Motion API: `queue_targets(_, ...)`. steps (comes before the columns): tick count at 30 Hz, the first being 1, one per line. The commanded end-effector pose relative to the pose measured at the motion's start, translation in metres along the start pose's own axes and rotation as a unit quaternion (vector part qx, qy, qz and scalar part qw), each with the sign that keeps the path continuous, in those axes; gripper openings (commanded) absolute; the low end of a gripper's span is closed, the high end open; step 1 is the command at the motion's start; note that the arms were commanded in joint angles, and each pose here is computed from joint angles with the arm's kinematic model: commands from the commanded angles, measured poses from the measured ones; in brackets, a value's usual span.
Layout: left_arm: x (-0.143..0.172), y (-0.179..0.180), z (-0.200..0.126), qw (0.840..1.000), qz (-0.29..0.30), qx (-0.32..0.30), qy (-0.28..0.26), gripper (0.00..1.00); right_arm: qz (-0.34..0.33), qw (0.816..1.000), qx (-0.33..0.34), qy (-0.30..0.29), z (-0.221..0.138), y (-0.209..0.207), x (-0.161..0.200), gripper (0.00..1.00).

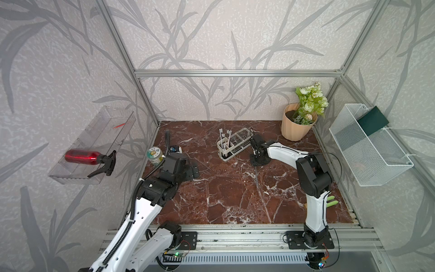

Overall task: Place the toothbrush into the toothbrush holder
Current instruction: Pick up the toothbrush from the center of the board.

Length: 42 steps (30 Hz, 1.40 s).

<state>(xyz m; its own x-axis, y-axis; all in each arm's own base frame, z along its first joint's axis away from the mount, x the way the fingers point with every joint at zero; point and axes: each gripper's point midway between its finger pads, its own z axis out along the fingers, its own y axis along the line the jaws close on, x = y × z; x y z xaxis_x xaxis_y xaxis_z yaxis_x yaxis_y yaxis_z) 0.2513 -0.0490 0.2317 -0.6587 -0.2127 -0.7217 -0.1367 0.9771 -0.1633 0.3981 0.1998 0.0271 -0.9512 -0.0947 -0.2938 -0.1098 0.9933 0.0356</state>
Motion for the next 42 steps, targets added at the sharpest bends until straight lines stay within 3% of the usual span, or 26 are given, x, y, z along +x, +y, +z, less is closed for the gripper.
queue_targets(1,0.003,0.007,0.002,1.000,0.002,-0.016,0.004,0.99,0.013,1.000,0.008,0.020,0.013,-0.007,0.008,0.35)
queue_targets(8,0.003,0.006,0.002,1.000,0.003,-0.015,0.003,0.99,0.014,0.999,0.009,0.028,0.018,-0.008,0.012,0.27)
queue_targets(34,0.003,0.007,0.002,1.000,0.003,-0.018,0.004,0.99,0.011,0.998,-0.015,0.058,0.030,0.008,0.027,0.14)
queue_targets(42,0.004,0.007,0.003,1.000,0.003,-0.019,0.005,0.99,0.009,0.998,-0.038,0.045,0.015,0.022,0.021,0.09)
